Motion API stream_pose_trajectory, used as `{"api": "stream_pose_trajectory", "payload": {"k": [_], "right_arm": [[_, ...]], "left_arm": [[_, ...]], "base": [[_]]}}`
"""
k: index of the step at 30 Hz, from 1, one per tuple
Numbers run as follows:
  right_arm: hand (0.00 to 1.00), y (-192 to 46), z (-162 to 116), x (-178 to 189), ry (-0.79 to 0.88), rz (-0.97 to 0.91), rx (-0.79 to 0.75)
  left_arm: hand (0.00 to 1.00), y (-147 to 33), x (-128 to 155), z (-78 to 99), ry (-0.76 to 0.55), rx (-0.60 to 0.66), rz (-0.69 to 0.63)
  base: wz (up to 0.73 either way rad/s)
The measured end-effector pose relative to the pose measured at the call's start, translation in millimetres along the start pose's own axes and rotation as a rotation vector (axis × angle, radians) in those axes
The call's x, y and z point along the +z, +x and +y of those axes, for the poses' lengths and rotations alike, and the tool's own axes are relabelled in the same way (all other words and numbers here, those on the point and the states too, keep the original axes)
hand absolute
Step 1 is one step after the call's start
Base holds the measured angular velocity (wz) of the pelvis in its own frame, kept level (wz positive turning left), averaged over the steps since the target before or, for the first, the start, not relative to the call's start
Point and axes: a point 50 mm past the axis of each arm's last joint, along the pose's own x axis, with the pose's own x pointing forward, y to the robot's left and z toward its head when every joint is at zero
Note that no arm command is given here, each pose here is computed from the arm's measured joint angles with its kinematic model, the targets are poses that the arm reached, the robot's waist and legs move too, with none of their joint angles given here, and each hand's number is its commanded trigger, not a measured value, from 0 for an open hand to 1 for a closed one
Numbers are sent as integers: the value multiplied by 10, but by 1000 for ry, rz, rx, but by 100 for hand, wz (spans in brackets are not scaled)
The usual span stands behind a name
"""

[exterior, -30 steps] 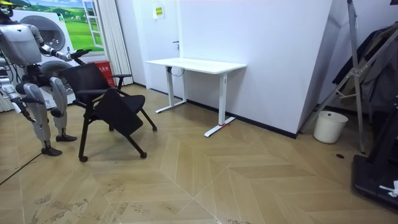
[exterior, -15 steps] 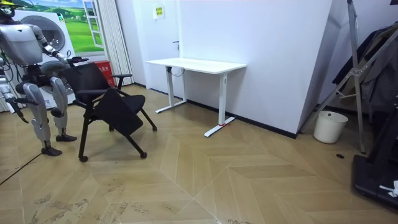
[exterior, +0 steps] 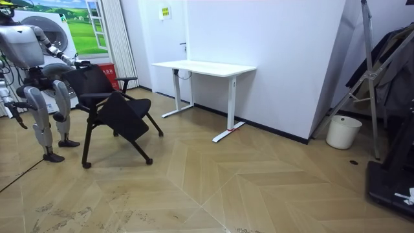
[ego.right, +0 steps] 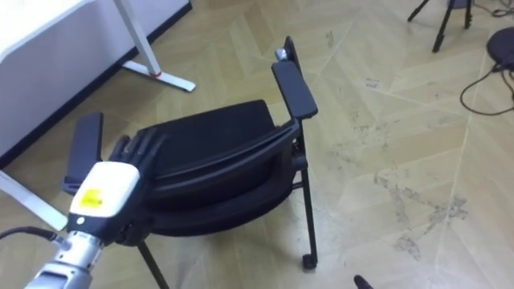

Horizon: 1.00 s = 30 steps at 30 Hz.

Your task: Push chair

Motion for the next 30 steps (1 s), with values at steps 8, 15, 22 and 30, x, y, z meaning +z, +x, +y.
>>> {"api": "stream_pose_trajectory", "payload": {"k": [8, 15, 22, 30], "right_arm": [[0, 2, 4, 17, -38, -5, -1], [0, -13, -86, 19, -23, -8, -35], [0, -29, -148, 35, -9, -25, -43], [0, -24, -130, 38, -9, -19, -31]], "left_arm": [[0, 121, -298, 23, -50, 53, 114], [0, 118, -520, 118, -91, 121, 229], [0, 112, -562, 140, -121, 141, 269], [0, 120, -562, 140, -117, 139, 272]], "base": [[-7], [-9], [0], [-1]]}}
